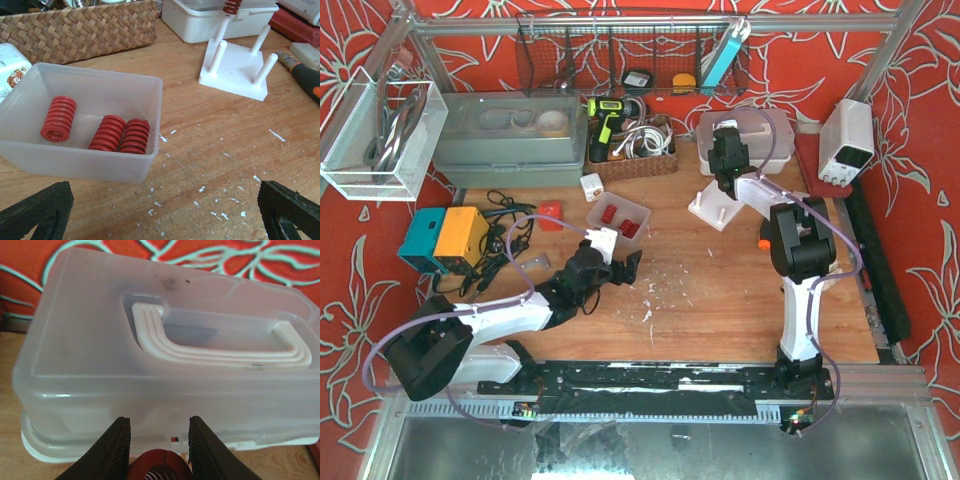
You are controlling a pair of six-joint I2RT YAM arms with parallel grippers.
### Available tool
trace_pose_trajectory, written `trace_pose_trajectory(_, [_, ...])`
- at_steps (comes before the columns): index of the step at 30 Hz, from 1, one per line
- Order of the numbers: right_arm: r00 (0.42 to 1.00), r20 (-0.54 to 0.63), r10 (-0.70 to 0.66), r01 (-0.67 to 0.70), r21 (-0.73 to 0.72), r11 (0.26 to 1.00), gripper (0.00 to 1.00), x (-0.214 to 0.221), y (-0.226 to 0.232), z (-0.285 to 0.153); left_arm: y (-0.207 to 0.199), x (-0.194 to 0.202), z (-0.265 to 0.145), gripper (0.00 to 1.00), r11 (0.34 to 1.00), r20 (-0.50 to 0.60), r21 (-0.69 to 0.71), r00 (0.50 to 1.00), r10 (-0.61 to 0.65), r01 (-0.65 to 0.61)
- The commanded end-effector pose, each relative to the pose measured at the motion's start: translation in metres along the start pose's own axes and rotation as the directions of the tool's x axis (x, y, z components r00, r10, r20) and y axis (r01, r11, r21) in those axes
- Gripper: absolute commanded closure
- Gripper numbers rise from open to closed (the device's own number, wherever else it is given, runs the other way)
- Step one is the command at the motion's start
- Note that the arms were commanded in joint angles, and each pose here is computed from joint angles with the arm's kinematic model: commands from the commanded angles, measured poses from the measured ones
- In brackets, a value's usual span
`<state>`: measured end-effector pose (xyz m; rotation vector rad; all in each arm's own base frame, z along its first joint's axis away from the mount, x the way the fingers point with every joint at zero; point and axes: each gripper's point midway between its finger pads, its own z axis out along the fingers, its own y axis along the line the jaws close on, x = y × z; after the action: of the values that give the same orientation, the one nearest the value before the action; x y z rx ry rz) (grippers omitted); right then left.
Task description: Install the large spring
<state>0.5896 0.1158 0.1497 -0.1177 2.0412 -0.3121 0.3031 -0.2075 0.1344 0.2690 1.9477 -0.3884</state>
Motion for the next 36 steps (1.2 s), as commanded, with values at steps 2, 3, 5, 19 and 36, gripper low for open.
trace_pose_trajectory(2, [0.999, 0.041, -0.009, 0.010, -0.024, 1.000, 1.00, -0.013, 0.014, 0.005, -0.004, -0.012, -0.003, 0.00, 1.000, 0.042, 0.011, 0.999, -0.003, 0.003])
trace_pose_trajectory(3, [0.999, 0.042, -0.016, 0.018, -0.033, 0.999, 1.00, -0.013, 0.018, 0.005, -0.004, -0.012, -0.003, 0.00, 1.000, 0.042, 0.011, 0.999, -0.003, 0.003])
trace_pose_trajectory(5, [0.999, 0.036, -0.037, 0.038, -0.026, 0.999, 1.00, -0.010, 0.022, 0.008, -0.004, -0.012, -0.003, 0.00, 1.000, 0.043, 0.011, 0.999, -0.004, 0.003])
trace_pose_trajectory(19, [0.997, 0.009, -0.083, 0.082, 0.065, 0.995, 1.00, -0.002, 0.007, 0.007, -0.004, -0.013, -0.005, 0.00, 1.000, 0.048, 0.012, 0.999, -0.005, 0.004])
trace_pose_trajectory(36, [0.997, -0.023, -0.073, 0.074, 0.041, 0.996, 1.00, 0.016, 0.013, 0.018, -0.004, -0.015, -0.006, 0.00, 1.000, 0.054, 0.013, 0.999, -0.006, 0.005])
